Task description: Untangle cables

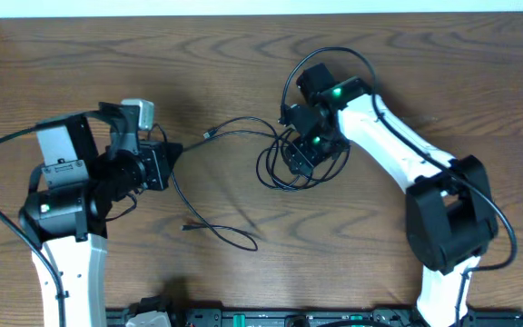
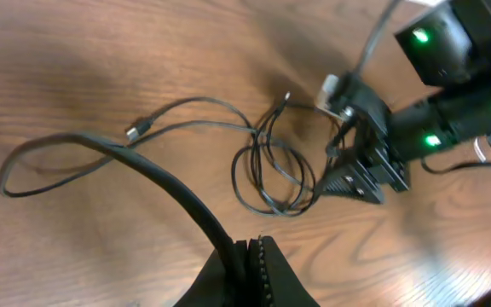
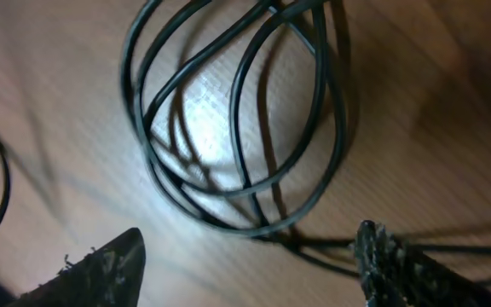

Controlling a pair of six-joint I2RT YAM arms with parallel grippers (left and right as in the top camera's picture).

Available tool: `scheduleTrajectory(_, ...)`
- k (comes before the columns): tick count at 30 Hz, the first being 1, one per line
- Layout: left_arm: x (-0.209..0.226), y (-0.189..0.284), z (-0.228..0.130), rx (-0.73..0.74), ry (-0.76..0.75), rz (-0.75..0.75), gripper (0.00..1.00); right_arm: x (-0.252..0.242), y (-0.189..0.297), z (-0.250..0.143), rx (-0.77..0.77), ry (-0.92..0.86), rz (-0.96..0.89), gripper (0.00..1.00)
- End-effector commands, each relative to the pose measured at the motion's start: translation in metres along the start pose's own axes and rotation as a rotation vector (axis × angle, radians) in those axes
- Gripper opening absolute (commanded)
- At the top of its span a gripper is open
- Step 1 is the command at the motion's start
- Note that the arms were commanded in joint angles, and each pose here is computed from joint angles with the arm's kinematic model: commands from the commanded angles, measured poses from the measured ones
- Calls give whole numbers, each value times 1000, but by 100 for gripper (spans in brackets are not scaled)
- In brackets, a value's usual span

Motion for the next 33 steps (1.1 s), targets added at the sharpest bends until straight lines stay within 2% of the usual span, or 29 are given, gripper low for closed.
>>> scheduleTrajectory(1,-4,-3,-4,21,-60,33,8,3,-10,5,8,-30,-11,73)
scheduleTrajectory(14,-23,-13,-12,70,-123,-22,7,22,-24,27,-83,-20,-41,57)
scheduleTrajectory(21,-23,-13,-12,73,-121,-21,7,12,-36,18,-65,-130,-136,59)
scheduleTrajectory(33,-23,-13,-12,73,-121,-21,7,12,-56,0,-18,-155,-130,59)
Point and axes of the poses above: each gripper's point midway between its finger pads, its own y axis back along the fingers, its own x axis along the line the jaws close on, z = x × y, the point moved 8 cm from there along y, back along the fingers, and after that the axes turned 9 degrees about y, right-handed, at the moved point
